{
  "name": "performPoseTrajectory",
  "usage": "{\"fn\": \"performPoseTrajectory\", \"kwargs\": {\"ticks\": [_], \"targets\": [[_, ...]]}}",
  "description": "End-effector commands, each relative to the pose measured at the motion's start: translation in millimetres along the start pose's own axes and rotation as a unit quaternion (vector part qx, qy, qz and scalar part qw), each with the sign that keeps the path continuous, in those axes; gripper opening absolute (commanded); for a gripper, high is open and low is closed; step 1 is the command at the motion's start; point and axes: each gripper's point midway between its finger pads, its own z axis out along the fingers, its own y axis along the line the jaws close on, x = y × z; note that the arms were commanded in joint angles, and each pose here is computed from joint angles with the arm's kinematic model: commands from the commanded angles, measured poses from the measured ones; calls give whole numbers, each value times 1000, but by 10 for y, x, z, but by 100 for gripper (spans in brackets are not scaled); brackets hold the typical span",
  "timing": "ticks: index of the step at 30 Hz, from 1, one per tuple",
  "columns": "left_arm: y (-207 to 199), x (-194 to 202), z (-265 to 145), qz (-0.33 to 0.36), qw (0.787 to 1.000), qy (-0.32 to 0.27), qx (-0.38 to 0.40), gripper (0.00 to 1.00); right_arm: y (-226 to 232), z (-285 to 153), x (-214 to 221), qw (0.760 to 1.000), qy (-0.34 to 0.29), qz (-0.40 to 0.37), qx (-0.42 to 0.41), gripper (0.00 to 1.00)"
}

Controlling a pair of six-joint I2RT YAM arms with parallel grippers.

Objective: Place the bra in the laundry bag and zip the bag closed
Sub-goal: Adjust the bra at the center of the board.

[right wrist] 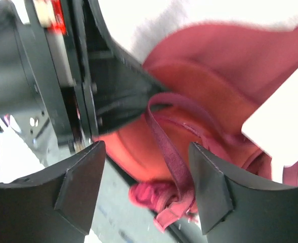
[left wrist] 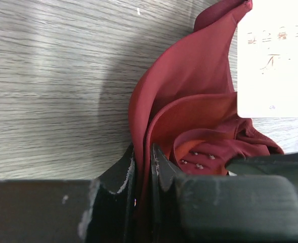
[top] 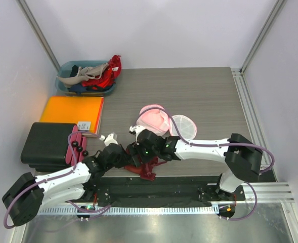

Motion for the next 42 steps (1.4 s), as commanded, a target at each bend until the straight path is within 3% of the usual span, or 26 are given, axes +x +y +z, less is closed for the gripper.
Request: {"fn": "performPoseTrajectory", "kwargs": {"ticks": [1,13,17,26,29,31,37,39,41,42], "targets": [[61,76,23,-10,1000,10,0,8,145,-348,48,999,28,11,-21,74],[124,88,-23,-27,1000,9,-7,8,13,-996,129,1000,6,0,-2,97],[135,89,-19,-28,1000,8,-9,8,2,-920,493,999,-11,-42,-19,97],[162,120,13,-29,999,14,-15,8,-81,-599,810,988,-123,-97,-1,96],[147,115,13,-28,999,14,-13,8,-197,-448,791,985,-129,-109,38,91],[139,115,10,-29,999,13,-12,8,-125,-379,758,984,-138,-110,28,83],[135,116,-1,-30,999,15,-10,8,-104,-165,785,983,-136,-122,31,74],[132,123,-8,-29,999,17,-9,7,-69,-120,780,983,-135,-123,27,53],[144,128,-14,-30,999,17,-9,8,-26,-105,793,984,-128,-123,19,40],[144,128,-18,-30,999,17,-9,7,-16,-118,786,984,-129,-122,19,23]]}}
